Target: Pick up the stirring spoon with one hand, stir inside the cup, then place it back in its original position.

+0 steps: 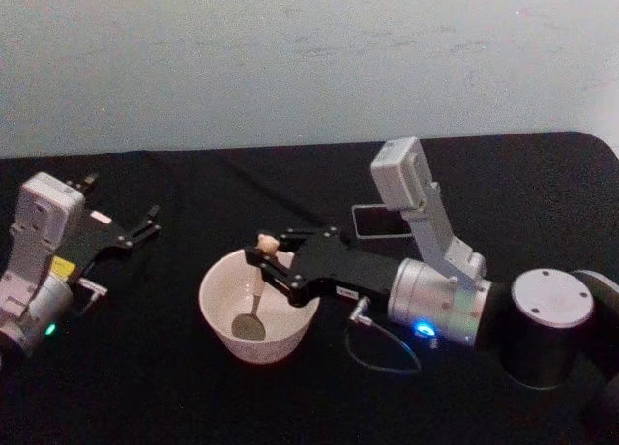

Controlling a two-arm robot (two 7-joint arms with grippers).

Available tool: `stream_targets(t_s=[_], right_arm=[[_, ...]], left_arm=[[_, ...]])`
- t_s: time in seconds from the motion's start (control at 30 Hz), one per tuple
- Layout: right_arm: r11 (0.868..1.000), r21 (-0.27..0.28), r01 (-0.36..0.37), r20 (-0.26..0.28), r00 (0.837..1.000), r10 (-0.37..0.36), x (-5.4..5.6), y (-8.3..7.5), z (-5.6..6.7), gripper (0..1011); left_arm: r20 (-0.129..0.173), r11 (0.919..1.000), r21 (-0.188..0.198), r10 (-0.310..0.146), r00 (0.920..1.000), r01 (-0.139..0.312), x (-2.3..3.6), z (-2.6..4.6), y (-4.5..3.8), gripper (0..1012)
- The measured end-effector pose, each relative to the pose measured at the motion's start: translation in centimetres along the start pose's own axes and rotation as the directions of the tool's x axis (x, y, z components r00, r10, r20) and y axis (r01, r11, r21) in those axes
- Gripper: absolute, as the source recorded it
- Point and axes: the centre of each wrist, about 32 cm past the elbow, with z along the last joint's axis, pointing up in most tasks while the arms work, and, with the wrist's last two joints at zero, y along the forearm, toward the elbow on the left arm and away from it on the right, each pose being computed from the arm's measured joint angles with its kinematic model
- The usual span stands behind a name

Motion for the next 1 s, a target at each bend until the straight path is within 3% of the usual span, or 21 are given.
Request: stream_targets(t_s=[0.57, 1.0], right_arm=[[0.996, -0.004, 0.084, -0.003, 0.996, -0.084, 1.6, 2.6, 0.2, 216], [0.986, -0.003, 0.169, 0.011, 0.986, -0.168, 3.6, 1.7, 0.4, 216]], left_arm=[[0.0, 1.0, 0.0, 0.0, 1.0, 0.0, 0.0, 0.0, 0.0, 1001], [0.0, 1.0, 0.0, 0.0, 1.0, 0.0, 0.0, 0.0, 0.0, 1001]])
